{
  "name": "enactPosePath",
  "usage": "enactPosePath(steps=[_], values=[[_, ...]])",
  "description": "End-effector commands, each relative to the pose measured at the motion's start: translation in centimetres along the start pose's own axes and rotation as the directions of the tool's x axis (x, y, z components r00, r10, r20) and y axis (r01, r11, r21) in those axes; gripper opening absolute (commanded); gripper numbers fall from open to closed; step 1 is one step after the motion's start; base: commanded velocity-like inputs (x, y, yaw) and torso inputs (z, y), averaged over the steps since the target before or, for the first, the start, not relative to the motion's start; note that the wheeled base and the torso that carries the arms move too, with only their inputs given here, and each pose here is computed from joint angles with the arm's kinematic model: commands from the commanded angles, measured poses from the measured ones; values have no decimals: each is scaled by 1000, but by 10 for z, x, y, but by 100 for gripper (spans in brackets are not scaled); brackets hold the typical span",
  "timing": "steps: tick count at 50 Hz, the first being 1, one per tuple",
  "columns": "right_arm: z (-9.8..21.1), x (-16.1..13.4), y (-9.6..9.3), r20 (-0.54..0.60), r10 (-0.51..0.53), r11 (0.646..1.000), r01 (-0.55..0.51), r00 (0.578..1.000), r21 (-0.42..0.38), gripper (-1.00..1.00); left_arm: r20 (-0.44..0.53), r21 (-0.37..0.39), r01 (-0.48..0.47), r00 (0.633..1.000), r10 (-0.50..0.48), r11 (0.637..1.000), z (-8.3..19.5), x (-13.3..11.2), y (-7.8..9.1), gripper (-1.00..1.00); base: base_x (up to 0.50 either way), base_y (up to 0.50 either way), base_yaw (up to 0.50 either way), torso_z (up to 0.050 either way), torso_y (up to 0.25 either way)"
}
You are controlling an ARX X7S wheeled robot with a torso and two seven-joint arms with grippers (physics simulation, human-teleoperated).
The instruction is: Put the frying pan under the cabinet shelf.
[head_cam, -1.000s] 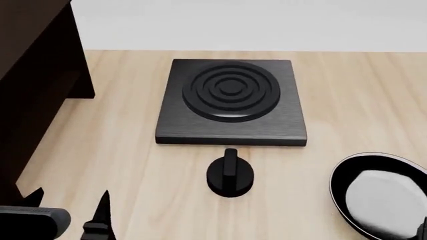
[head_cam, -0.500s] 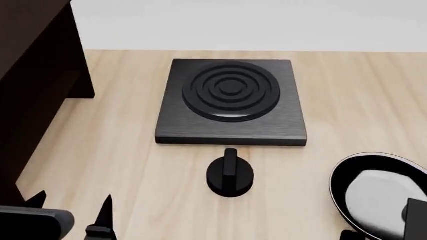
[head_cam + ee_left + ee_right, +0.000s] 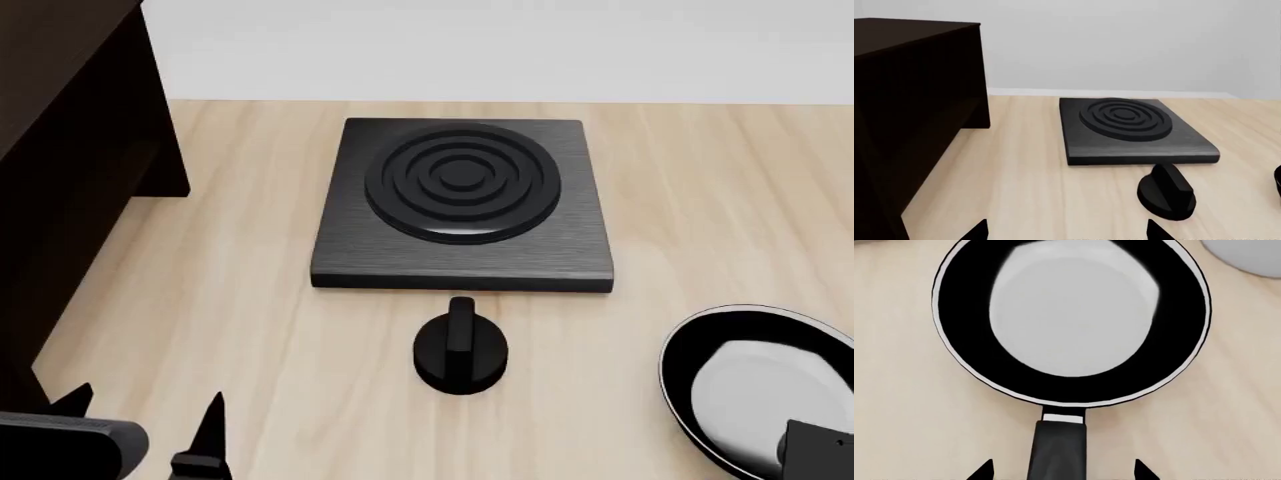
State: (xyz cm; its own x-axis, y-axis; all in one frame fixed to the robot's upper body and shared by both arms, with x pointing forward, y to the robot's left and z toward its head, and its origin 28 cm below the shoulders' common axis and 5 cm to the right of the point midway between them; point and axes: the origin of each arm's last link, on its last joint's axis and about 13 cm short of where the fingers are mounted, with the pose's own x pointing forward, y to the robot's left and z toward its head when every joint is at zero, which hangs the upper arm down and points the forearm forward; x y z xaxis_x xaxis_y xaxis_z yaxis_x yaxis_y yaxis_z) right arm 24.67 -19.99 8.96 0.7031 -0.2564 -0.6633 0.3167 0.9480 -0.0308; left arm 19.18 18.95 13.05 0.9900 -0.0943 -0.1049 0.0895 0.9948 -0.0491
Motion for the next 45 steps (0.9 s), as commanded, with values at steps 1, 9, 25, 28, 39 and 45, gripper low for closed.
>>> enactPosePath(steps=[1, 9, 25, 28, 39, 45], values=[[-9, 9, 2, -34, 6, 1000, -5, 999, 10, 100, -5, 2, 4, 1000, -4, 1000, 0, -1, 0, 100, 0, 0, 0, 0, 0], [-15, 13, 0, -52, 3, 1000, -2, 999, 23, 100, -7, 5, 9, 1000, -9, 1000, 0, -2, -1, 100, 0, 0, 0, 0, 0], [-12, 18, 0, -51, 10, 1000, -9, 999, 21, -100, -14, 11, 16, 1000, -16, 1000, -2, -2, -2, 100, 3, 0, 1, 0, 0], [-10, 17, 1, -46, 9, 1000, -8, 999, 10, -100, -14, 11, 16, 1000, -16, 1000, -2, -2, -2, 100, 0, 0, 1, 0, 0], [-5, 4, -1, -14, -1, 1000, 1, 1000, -2, -100, -16, 12, 24, 1000, -24, 1000, -3, -3, -4, 100, 1, 0, 1, 0, 0], [1, -7, 3, 33, 5, 1000, -5, 999, -12, -100, -17, 14, 28, 999, -27, 1000, -2, -4, -5, 100, 0, 0, 0, 0, 0]])
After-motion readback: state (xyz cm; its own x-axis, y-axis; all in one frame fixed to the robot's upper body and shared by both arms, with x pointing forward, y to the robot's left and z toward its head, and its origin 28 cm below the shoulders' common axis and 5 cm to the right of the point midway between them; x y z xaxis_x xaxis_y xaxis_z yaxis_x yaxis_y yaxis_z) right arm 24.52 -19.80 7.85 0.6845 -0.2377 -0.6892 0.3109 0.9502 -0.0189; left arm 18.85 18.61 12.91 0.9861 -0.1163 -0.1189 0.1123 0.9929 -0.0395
